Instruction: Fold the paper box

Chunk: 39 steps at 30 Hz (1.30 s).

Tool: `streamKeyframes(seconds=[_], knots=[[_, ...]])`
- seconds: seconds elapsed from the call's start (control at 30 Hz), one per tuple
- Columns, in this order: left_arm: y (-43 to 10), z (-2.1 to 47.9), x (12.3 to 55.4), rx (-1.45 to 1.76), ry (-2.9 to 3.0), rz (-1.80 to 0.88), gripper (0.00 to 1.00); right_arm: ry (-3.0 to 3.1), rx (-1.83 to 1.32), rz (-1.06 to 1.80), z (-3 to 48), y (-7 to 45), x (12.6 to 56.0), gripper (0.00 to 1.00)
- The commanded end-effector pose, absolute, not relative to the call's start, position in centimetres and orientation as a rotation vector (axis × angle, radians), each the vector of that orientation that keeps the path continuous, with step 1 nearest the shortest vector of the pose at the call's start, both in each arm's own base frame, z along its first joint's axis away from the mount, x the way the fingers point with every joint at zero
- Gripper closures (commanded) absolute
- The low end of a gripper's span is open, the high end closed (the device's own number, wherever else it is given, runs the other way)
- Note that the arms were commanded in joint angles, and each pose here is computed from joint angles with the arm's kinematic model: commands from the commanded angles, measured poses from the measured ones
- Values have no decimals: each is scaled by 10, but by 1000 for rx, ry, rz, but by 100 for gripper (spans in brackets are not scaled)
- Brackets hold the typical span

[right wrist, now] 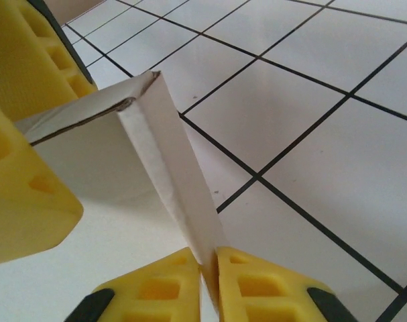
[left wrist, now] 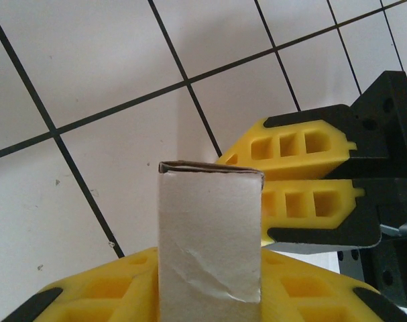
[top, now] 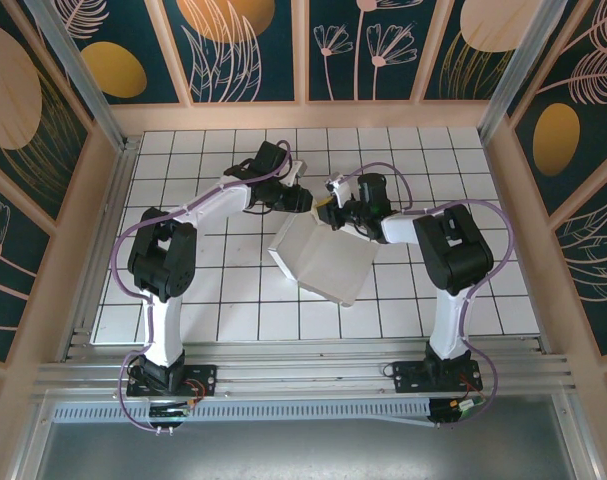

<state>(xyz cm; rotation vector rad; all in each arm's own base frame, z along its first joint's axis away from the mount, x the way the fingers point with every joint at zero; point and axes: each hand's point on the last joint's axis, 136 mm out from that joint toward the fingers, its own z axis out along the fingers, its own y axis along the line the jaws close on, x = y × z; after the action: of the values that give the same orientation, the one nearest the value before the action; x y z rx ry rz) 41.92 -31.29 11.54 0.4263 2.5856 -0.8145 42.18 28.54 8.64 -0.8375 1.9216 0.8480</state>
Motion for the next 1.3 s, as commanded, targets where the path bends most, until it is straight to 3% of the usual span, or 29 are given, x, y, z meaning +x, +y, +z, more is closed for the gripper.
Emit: streamKeyframes(seconds=[0.0,0.17,0.2,0.33,0.5,0.63,0.7,0.9,1.13,1.27], knots=[[-322,115,416,473,2581,-866,65,1943,-837,892,76,296,414,88],[-328,118,412,485,2566,-926,65,1980,-782,832,67,298,422,77],[-328,119,412,485,2564,-930,65,1980,-774,832,66,299,422,77],[-325,118,412,486,2568,-912,65,1964,-760,845,65,305,421,94],[-325,118,410,488,2571,-918,65,1986,-709,775,63,299,428,100],[-326,118,409,497,2575,-925,64,2030,-583,593,59,283,443,99],[-325,117,408,507,2581,-915,64,2048,-564,550,58,279,446,94],[-327,116,404,548,2579,-935,65,2053,-661,626,44,302,430,95],[-330,102,402,518,2595,-981,65,1817,-616,889,71,320,407,98],[-332,103,403,521,2589,-984,64,1843,-628,848,66,325,413,98]])
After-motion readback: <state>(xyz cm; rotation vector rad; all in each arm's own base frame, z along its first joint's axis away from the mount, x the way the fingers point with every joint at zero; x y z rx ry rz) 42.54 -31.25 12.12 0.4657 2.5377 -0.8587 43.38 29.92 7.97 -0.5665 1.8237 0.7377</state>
